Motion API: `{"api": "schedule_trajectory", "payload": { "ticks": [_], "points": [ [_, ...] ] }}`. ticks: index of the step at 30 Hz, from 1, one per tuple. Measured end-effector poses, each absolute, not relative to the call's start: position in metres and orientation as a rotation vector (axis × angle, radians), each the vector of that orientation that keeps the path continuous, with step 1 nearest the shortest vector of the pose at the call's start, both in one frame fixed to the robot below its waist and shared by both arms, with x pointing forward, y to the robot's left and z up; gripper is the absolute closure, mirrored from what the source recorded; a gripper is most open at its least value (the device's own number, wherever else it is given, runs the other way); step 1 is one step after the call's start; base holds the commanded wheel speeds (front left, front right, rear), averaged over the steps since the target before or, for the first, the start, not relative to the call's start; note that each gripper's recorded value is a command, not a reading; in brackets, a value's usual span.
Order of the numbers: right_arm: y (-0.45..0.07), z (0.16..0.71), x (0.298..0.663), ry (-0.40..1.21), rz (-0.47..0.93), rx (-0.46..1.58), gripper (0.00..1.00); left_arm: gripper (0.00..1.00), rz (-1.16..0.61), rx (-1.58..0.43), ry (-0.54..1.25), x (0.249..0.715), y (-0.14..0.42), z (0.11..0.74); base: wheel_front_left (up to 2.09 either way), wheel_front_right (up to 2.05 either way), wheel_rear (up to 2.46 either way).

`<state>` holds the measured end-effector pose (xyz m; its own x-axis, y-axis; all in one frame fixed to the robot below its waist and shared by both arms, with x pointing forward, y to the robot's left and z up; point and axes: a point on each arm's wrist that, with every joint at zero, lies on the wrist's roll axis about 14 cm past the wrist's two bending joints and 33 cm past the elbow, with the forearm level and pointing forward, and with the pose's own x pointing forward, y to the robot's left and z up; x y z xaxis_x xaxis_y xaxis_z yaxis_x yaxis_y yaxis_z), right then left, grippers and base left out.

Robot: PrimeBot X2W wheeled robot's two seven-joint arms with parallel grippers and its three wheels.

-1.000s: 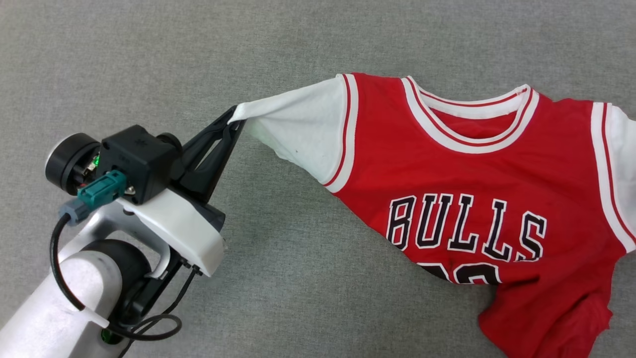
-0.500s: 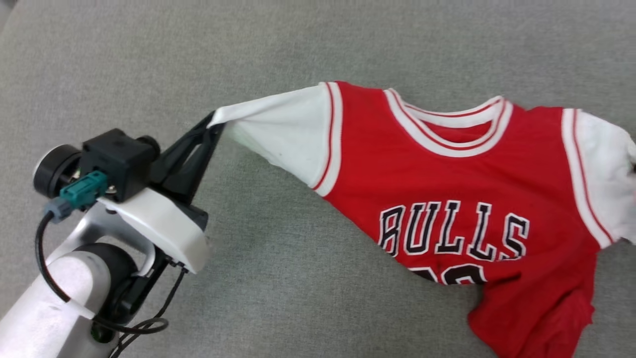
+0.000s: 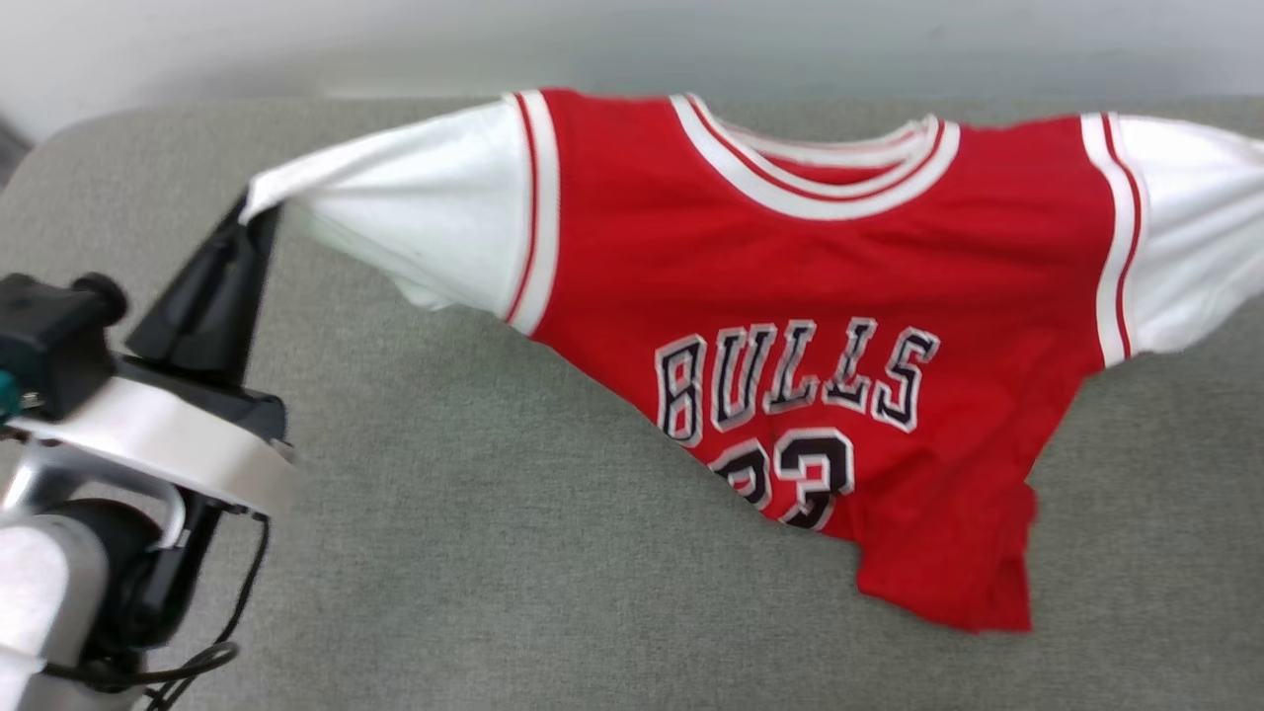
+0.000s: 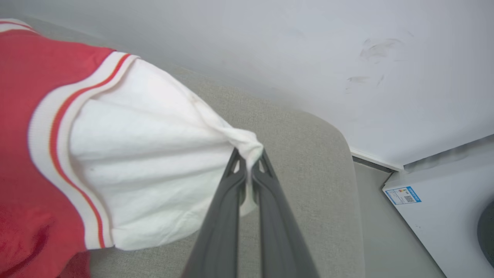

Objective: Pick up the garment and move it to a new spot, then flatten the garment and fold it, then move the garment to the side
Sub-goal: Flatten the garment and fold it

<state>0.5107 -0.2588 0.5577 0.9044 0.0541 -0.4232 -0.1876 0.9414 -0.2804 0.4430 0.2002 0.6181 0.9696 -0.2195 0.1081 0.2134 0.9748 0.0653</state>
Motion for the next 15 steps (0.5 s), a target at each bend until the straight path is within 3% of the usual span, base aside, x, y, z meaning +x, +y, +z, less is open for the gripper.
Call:
{"api": "schedule_trajectory", "payload": {
  "ticks": [10, 15],
  "points": [
    [-0.247, 0.676, 0.479, 0.090, 0.123, -0.341, 1.00, 1.00, -0.156, 0.121, -0.401, 0.418, 0.220, 0.718, 0.00, 0.00, 0.00],
    [-0.241, 0.709, 0.461, -0.003, 0.122, -0.389, 1.00, 1.00, -0.114, 0.157, -0.520, 0.403, 0.229, 0.762, 0.00, 0.00, 0.00]
  ]
}}
